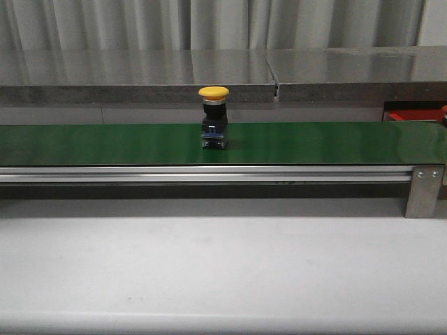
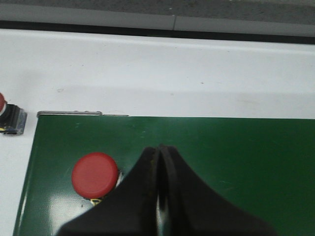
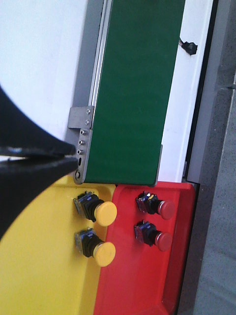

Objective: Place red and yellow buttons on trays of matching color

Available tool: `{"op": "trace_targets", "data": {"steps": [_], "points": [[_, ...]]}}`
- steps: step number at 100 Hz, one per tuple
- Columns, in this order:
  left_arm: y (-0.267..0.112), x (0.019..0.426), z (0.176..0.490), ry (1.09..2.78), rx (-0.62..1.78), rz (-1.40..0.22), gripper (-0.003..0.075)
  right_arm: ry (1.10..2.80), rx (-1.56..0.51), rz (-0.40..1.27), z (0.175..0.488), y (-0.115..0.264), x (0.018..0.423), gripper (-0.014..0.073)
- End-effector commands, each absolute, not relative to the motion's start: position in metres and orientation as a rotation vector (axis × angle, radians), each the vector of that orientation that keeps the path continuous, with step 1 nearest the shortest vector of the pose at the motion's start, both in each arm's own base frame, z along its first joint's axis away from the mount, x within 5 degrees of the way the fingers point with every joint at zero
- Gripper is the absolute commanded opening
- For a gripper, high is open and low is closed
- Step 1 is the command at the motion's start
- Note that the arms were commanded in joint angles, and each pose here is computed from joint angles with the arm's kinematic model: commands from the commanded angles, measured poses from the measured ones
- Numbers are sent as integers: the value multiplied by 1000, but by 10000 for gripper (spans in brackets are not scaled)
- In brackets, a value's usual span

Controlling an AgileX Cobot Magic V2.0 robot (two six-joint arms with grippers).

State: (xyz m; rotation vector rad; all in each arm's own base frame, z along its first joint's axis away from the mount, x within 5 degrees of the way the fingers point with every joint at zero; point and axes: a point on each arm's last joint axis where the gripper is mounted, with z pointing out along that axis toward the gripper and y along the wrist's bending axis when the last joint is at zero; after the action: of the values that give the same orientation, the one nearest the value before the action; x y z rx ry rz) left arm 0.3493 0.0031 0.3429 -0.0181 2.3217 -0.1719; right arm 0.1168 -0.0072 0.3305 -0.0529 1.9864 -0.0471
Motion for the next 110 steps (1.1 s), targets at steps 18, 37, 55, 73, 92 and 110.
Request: {"op": "trace_targets", "data": {"steps": [18,37,55,73,92,110], "points": [[-18,313,377,2188,55,-197,-20,1893,-41,-67,345,-8,118,-118],[-19,282,384,2154,67,-196,-20,1893,-41,-67,345,-8,118,-118],[-19,247,392,2105,71,-194,-20,1895,-41,-65,345,-8,118,-118],[-18,213,395,2061,74,-191,-20,1896,-41,-64,345,-8,118,-118],[-17,184,391,2034,77,-191,-20,1897,-39,-58,345,-8,118,-118],[-17,160,385,2010,80,-190,-20,1905,-41,-54,344,-8,117,-118]]}}
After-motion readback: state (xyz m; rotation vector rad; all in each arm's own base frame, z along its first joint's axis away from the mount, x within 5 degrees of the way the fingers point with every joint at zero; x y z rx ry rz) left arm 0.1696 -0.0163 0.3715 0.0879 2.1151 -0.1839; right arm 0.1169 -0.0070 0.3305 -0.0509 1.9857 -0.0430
